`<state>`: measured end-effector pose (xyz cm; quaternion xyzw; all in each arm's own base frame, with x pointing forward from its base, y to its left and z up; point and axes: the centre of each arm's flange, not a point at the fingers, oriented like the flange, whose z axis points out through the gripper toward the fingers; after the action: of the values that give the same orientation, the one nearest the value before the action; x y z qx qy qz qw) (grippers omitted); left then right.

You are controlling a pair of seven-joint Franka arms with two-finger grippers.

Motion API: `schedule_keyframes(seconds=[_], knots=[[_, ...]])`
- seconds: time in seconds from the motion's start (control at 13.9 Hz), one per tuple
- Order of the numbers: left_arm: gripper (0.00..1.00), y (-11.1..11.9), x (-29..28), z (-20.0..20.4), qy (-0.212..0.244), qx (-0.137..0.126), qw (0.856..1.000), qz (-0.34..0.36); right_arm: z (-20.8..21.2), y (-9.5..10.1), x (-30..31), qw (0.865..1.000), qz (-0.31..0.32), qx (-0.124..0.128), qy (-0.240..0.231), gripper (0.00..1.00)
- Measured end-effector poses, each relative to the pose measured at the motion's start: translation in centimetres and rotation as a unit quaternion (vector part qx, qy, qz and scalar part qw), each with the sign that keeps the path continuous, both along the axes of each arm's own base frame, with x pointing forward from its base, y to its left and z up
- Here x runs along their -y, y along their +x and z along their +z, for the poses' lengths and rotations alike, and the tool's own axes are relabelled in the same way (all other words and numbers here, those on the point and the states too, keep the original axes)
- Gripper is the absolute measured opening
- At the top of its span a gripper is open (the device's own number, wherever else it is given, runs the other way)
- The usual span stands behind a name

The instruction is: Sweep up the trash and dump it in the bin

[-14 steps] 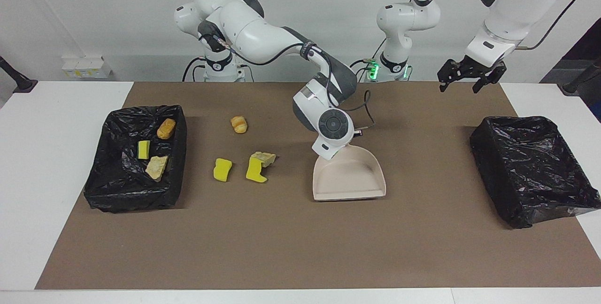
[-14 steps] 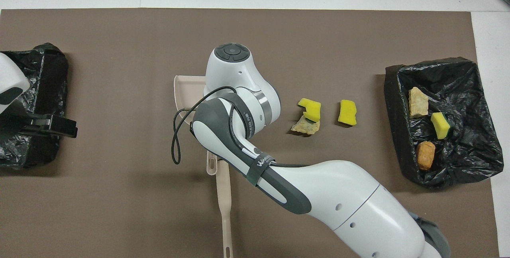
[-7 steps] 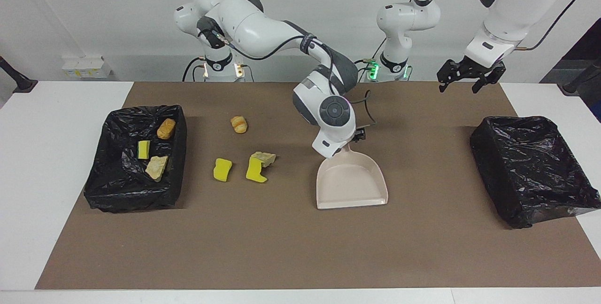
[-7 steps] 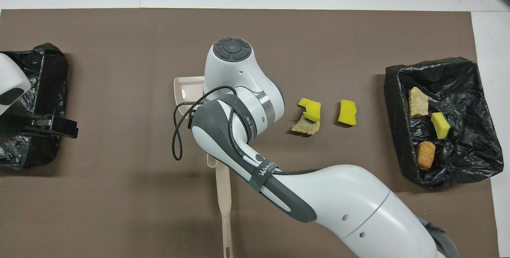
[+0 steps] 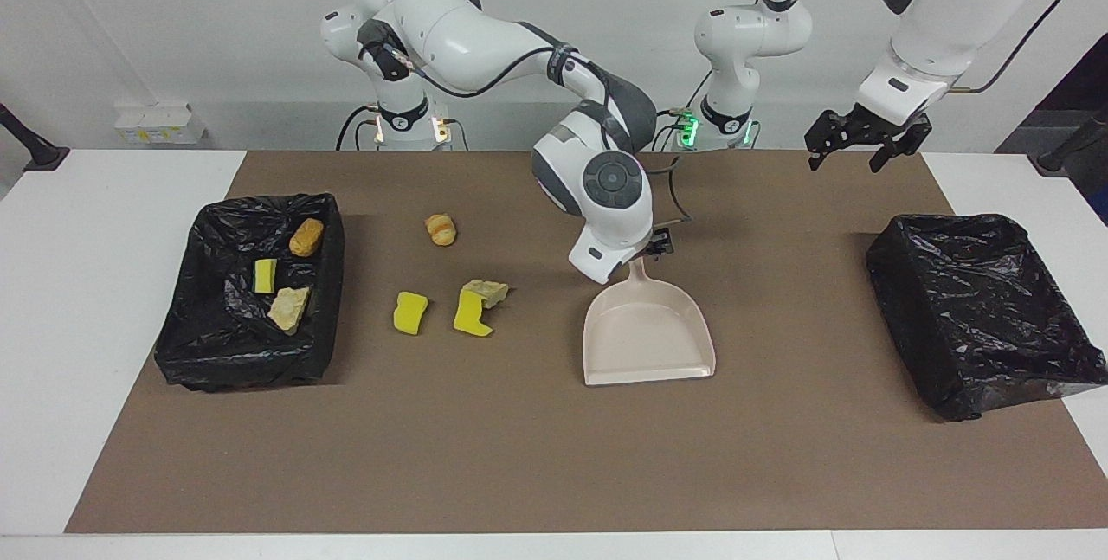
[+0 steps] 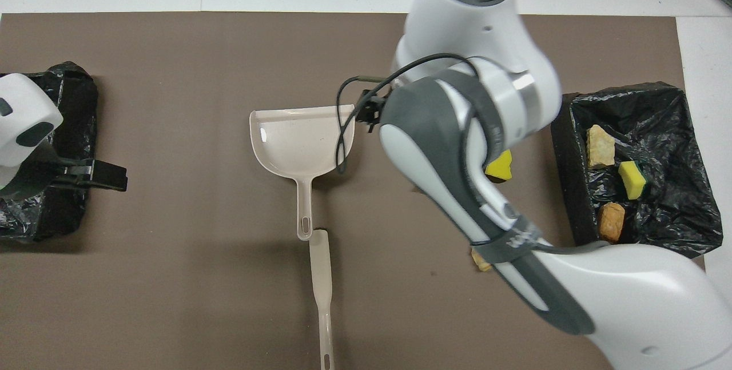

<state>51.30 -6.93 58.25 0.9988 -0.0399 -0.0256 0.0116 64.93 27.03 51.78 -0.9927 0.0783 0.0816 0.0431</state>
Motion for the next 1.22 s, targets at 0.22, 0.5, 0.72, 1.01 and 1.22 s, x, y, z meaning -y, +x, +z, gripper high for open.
schedule_keyframes(seconds=[0.22, 0.5, 0.72, 1.01, 1.22], knots=[[1.0, -0.7, 4.3, -3.0, -0.009, -0.005, 1.0, 0.02, 4.8, 0.5, 10.6, 0.997, -0.067, 0.003, -0.034, 1.0], [1.0, -4.3, 10.1, -7.6, -0.014, -0.005, 1.0, 0.01, 10.1, -0.9, 19.2, 0.994, -0.09, 0.038, -0.056, 1.0], [1.0, -4.7, 12.2, -9.5, -0.032, 0.012, 0.999, 0.03, 10.6, -4.1, 19.9, 0.994, -0.07, 0.044, -0.072, 1.0], [1.0, -4.0, 19.5, -15.1, -0.052, 0.038, 0.997, 0.047, 7.1, -10.8, 11.5, 0.995, -0.038, 0.062, -0.063, 1.0], [1.0, -3.3, 22.8, -20.0, -0.058, 0.038, 0.997, 0.041, 5.9, -15.1, 9.2, 0.996, -0.03, 0.059, -0.056, 1.0]])
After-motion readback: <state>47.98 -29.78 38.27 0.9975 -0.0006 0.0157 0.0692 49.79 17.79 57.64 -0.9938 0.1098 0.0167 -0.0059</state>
